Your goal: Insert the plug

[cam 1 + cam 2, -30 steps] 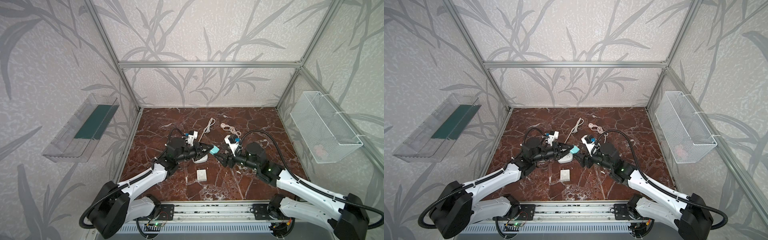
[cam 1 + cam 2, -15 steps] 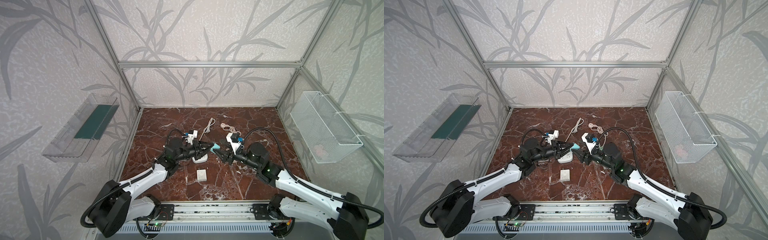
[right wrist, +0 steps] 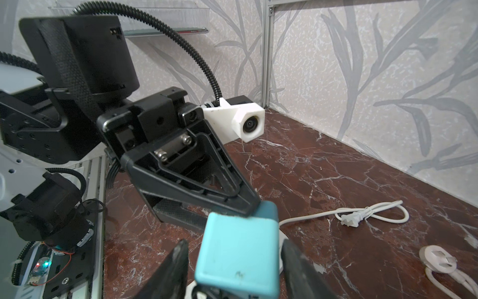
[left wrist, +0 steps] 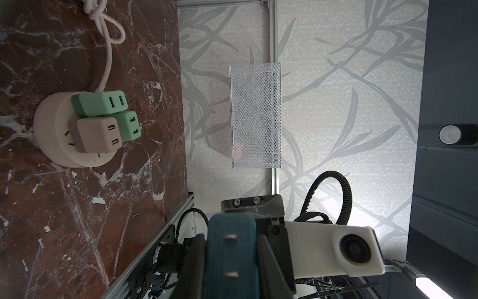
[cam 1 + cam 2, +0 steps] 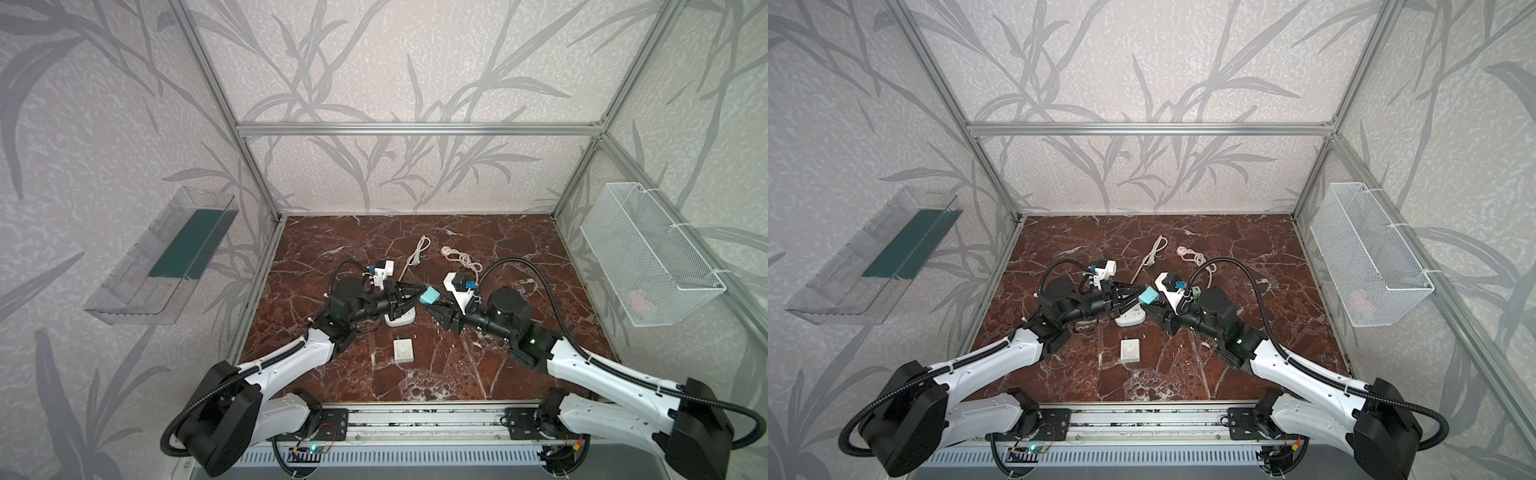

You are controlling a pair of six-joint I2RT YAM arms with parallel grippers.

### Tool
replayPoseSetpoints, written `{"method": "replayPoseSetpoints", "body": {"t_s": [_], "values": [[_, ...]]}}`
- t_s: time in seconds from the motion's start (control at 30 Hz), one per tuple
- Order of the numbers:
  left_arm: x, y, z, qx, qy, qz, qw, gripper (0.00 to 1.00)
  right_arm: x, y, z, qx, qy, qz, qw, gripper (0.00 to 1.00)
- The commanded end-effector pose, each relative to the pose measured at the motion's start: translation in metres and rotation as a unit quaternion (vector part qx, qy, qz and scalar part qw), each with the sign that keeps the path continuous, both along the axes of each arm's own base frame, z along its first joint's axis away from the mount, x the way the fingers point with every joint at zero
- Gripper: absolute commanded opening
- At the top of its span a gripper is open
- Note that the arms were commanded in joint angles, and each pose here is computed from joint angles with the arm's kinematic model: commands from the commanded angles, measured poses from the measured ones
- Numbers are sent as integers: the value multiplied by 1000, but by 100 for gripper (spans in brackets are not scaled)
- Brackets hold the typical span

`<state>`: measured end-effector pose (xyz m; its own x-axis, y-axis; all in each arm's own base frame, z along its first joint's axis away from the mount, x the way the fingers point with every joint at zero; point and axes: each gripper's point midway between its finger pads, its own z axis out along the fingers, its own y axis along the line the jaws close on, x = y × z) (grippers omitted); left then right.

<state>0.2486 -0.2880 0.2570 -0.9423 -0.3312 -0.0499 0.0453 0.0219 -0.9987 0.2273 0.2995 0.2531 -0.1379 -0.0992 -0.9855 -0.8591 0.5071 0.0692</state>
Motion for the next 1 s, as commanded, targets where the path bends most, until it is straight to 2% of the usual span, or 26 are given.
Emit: {"method": "replayPoseSetpoints", "body": {"t_s": [0.0, 0.3, 0.57, 0.63, 0.97], "values": [[-7, 3, 21, -33, -20, -9, 999, 0, 0, 5, 17, 12, -17, 6, 1000, 53], [-7, 2, 19, -47, -11, -9, 999, 0, 6, 5, 29, 25, -38, -9, 999, 42], [-4, 1, 16, -64, 3, -11, 998, 0, 7, 10, 40, 38, -52, 0, 998, 39], [-4, 1, 14, -62, 6, -10, 998, 0, 7, 10, 44, 44, -56, 0, 997, 35], [-3, 1, -8, -47, 41, -5, 998, 0, 2, 11, 69, 73, -65, 12, 995, 35]]}}
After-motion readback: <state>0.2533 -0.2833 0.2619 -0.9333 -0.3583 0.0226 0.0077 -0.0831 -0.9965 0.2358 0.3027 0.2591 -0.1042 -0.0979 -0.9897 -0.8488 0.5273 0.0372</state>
